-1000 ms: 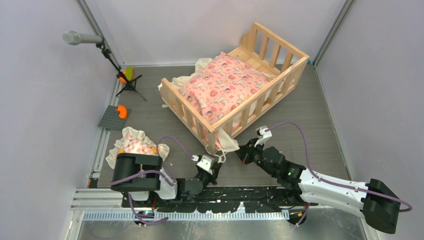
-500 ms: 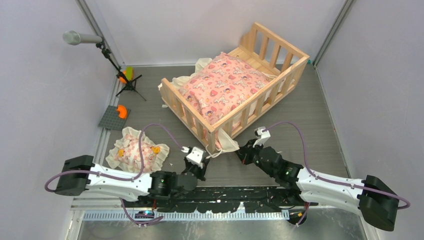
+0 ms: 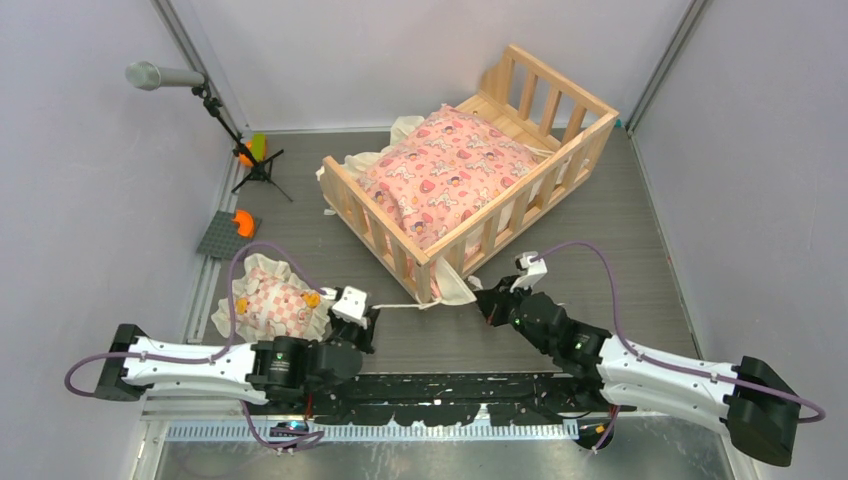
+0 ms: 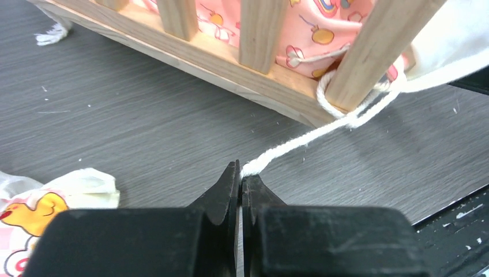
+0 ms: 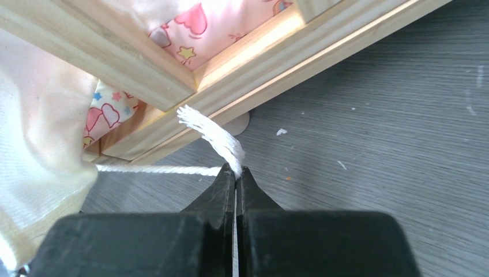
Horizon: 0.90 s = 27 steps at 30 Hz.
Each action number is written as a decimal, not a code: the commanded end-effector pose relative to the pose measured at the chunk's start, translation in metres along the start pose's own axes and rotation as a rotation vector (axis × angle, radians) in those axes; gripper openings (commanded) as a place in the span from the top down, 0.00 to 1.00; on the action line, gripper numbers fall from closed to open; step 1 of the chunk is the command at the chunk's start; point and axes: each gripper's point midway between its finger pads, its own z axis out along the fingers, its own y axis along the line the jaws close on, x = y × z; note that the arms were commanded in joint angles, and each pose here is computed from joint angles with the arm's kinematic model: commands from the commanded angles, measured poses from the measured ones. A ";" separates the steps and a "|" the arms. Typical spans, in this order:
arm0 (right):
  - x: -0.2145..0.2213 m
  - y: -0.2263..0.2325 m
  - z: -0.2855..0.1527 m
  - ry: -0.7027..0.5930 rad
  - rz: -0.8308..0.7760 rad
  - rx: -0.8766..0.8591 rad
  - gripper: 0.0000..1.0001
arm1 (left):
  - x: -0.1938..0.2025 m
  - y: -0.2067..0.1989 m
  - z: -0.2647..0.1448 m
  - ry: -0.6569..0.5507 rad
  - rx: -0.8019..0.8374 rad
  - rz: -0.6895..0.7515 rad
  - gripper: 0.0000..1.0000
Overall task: Set up the pet bed
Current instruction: Tie the ropes to the bed frame.
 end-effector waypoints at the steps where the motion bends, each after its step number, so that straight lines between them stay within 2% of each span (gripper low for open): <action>1: -0.025 -0.015 -0.009 -0.092 0.037 0.110 1.00 | -0.031 0.014 -0.007 -0.064 -0.044 -0.001 1.00; 11: -0.035 -0.055 -0.033 -0.153 0.063 0.281 1.00 | -0.049 0.023 -0.007 -0.120 -0.102 0.048 1.00; 16: -0.036 -0.070 -0.040 -0.169 0.067 0.361 1.00 | -0.049 0.025 -0.004 -0.111 -0.130 0.087 1.00; 27: -0.032 -0.087 -0.046 -0.170 0.079 0.456 1.00 | -0.054 0.042 -0.006 -0.122 -0.167 0.062 1.00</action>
